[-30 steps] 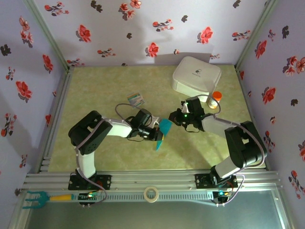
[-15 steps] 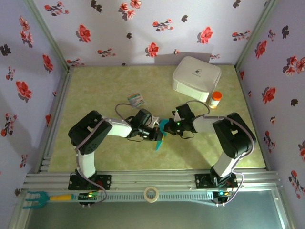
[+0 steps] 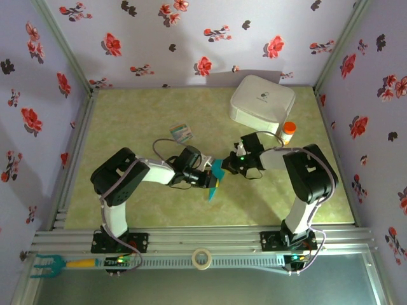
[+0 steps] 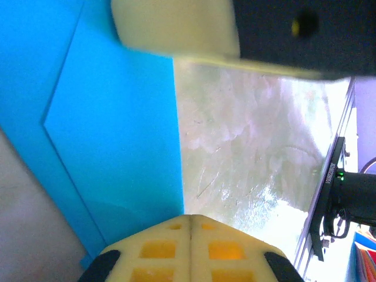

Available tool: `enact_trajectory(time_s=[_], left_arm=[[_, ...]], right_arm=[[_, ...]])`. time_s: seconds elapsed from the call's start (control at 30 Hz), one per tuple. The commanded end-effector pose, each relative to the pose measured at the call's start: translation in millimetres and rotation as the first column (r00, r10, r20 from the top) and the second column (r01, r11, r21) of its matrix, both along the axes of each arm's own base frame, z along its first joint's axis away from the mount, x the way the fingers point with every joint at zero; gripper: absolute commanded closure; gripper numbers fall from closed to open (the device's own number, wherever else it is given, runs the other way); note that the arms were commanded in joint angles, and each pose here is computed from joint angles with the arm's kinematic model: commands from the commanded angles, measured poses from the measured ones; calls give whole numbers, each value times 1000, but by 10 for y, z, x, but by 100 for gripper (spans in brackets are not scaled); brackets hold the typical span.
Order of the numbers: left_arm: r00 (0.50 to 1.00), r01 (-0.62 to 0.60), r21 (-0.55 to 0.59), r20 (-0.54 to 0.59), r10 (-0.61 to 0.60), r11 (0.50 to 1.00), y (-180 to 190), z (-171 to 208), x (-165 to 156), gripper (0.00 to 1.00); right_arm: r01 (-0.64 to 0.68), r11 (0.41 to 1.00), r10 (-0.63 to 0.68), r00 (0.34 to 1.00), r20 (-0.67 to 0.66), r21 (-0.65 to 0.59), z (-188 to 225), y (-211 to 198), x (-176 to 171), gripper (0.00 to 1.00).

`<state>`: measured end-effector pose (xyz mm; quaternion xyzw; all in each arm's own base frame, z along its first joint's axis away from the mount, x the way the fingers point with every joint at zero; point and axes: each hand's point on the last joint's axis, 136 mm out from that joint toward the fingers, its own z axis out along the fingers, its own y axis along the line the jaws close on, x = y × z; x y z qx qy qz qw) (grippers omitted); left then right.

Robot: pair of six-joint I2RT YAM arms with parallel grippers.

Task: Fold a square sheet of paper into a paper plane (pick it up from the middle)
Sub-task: Fold the wing for the fifth time at the center of the table.

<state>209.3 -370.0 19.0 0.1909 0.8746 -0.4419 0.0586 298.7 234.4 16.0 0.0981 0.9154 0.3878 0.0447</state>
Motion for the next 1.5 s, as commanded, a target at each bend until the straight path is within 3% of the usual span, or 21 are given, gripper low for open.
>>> enact_trajectory(time_s=[0.0, 0.47, 0.7, 0.8, 1.13, 1.33, 1.47], left_arm=[[980, -2, 255, -190, 52, 967, 504, -623, -419, 100], [981, -15, 241, -185, 61, 970, 467, -587, -407, 100], [983, -31, 223, -170, 70, 974, 414, -521, -346, 100], [985, -36, 215, -157, 71, 976, 386, -475, -312, 100], [989, -48, 179, -129, 72, 983, 279, -303, -212, 100], [994, -54, 133, -91, 67, 990, 199, -38, -137, 100], [997, -59, 83, -46, 63, 995, 64, 269, -4, 100]], right_arm=[[120, 989, -115, 992, 61, -85, -130, -297, 342, 91], [191, 966, -176, 979, 99, -173, -51, -536, 641, 92], [194, 977, -170, 962, 215, -92, 518, -473, 648, 90], [121, 993, -117, 972, 204, -8, 631, -236, 510, 90], [21, 1000, -19, 997, 75, -19, 146, 62, 63, 95], [10, 980, -8, 1000, 8, -198, -203, -156, 0, 98], [15, 978, -13, 1000, 11, -207, -216, -183, -21, 98]])
